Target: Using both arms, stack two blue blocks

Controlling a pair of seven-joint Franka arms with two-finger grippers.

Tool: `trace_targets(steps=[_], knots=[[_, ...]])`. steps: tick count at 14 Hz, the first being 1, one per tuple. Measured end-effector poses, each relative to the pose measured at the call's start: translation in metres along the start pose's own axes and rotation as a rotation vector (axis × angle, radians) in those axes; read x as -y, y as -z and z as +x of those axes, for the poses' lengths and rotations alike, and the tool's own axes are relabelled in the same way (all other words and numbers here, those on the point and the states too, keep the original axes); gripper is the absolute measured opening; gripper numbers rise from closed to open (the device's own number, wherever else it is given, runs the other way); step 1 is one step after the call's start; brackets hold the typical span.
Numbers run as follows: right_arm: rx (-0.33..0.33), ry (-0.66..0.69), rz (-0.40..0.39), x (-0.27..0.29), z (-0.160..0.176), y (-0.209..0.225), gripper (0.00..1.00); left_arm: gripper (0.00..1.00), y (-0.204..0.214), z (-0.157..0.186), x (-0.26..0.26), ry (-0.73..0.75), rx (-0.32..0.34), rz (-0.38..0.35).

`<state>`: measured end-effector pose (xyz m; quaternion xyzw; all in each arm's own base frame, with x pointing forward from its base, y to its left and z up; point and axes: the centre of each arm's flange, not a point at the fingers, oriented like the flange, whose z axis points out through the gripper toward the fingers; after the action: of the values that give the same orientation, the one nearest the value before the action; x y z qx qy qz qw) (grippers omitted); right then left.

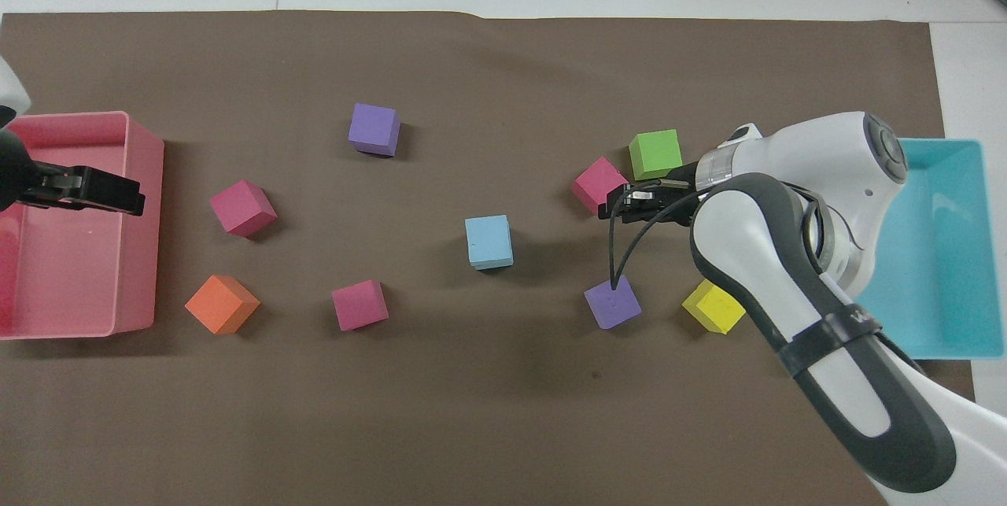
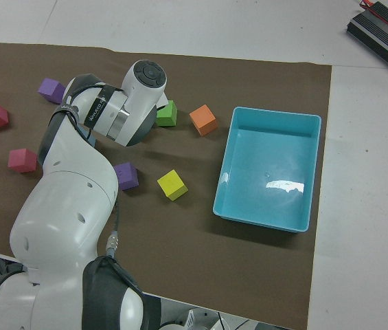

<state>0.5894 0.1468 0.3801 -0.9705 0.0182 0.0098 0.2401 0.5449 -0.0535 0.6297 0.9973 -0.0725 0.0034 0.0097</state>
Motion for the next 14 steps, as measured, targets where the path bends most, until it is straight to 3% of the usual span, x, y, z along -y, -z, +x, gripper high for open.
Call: trace_targets(steps=[4,8,11,14], knots=[[-0.036,0.098,-0.195,-0.001,0.003,0.029,0.97,1.0,0.0,0.0,-0.002,-0.004,0.002,0.0],[-0.044,0.205,-0.378,0.006,0.006,0.07,1.0,1.0,0.0,0.0,-0.003,-0.01,0.003,0.0],[-0.049,0.186,-0.402,0.004,0.011,0.119,1.0,1.0,-0.002,-0.002,-0.002,-0.009,0.017,-0.001],[-0.096,0.173,-0.442,0.002,0.007,0.182,1.0,1.0,-0.002,-0.003,0.003,-0.001,0.028,-0.002]])
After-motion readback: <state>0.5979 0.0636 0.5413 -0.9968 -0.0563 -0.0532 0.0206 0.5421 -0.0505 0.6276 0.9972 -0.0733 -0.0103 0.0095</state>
